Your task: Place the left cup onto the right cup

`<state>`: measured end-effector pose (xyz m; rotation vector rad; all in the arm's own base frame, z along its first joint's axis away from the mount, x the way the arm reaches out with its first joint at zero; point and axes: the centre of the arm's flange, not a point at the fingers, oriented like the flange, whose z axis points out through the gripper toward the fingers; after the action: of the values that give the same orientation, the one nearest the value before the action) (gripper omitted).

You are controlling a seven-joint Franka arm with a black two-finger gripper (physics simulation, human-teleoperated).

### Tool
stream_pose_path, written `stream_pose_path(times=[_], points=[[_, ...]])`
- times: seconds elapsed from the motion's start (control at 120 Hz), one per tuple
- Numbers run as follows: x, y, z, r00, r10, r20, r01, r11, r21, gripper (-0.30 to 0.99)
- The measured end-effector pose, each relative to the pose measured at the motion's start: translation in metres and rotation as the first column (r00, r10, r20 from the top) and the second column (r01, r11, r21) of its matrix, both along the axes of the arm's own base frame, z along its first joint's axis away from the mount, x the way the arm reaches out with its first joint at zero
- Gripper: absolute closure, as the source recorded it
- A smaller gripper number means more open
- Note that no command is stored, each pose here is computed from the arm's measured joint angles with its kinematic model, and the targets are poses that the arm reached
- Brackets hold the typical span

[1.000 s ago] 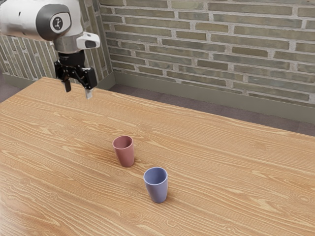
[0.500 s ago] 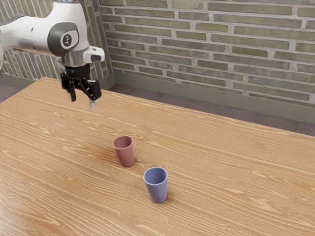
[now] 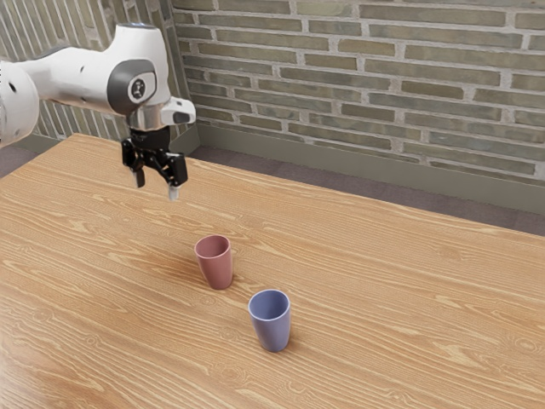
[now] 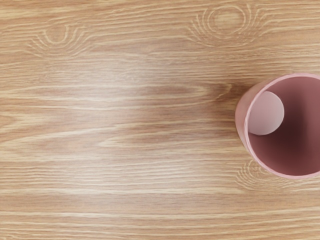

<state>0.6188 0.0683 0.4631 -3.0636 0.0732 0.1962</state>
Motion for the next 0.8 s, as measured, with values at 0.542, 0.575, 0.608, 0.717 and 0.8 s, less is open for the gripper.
stream_pose_path(times=[0.542, 0.575, 0.608, 0.717, 0.8], points=[[0.013, -0.018, -0.02, 0.991, -0.129, 0.022, 0.129, 0.992, -0.013, 0.0], [0.013, -0.019, -0.02, 0.991, -0.134, 0.022, 0.135, 0.991, -0.014, 0.0], [0.014, -0.019, -0.023, 0.99, -0.139, 0.019, 0.139, 0.99, -0.015, 0.0], [0.017, -0.025, -0.033, 0.987, -0.16, 0.009, 0.16, 0.987, -0.021, 0.0], [0.019, -0.028, -0.04, 0.985, -0.171, 0.003, 0.171, 0.985, -0.025, 0.0]])
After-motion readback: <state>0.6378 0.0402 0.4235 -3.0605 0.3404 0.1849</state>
